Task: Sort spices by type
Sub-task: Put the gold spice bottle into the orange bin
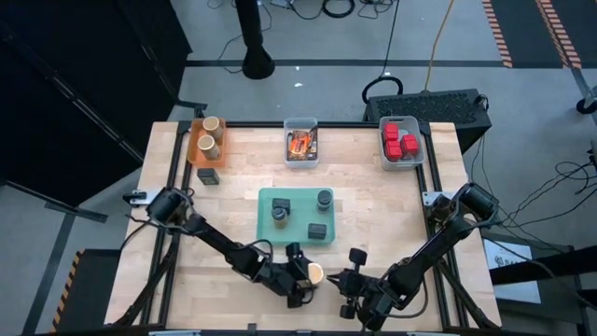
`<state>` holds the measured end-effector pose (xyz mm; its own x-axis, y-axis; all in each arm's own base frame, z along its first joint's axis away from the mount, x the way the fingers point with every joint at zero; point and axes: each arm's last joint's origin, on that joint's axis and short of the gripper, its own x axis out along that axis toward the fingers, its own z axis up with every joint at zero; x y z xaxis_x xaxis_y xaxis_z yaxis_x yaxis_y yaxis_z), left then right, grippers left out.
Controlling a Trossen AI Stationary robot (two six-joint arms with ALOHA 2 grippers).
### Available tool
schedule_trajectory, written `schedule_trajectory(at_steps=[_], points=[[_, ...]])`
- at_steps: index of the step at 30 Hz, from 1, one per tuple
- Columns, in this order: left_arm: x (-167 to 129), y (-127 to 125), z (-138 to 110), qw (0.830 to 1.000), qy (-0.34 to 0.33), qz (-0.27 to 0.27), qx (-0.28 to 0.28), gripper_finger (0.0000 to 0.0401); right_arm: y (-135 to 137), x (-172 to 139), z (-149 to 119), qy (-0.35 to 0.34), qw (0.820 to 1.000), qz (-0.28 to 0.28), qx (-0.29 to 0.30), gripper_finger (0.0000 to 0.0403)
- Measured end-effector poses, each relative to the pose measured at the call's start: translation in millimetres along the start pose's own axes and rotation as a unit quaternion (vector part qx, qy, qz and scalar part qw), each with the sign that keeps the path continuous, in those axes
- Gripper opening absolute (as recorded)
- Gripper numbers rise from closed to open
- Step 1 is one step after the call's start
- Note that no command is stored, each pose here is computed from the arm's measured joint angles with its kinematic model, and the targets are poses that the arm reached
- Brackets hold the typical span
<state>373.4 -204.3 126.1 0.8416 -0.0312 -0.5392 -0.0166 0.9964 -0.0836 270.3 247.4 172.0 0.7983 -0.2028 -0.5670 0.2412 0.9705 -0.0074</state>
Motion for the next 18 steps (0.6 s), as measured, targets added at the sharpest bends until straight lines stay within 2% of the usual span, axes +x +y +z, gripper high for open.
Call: schedule_trajectory(at_steps=[4, 8, 15, 18], points=[[1.3, 0.2, -6.2, 1.000, 0.017, -0.003, 0.007, 0.0327, -0.4, 0.4, -0.4, 0.003, 1.000, 0.001, -0.002, 0.0000], [0.8, 0.3, -1.9, 1.000, 0.006, -0.006, 0.001, 0.0329, -0.4, 0.5, -0.6, 0.004, 1.000, 0.002, -0.001, 0.0000], [1.1, 1.6, -1.9, 1.000, 0.005, 0.004, 0.002, 0.0382, 0.1, -0.1, -1.3, 0.005, 1.000, 0.003, -0.003, 0.0000], [1.5, 2.9, -1.4, 1.000, 0.003, 0.010, 0.002, 0.0392, 1.8, -1.7, -2.6, 0.006, 1.000, 0.007, -0.001, 0.0000]])
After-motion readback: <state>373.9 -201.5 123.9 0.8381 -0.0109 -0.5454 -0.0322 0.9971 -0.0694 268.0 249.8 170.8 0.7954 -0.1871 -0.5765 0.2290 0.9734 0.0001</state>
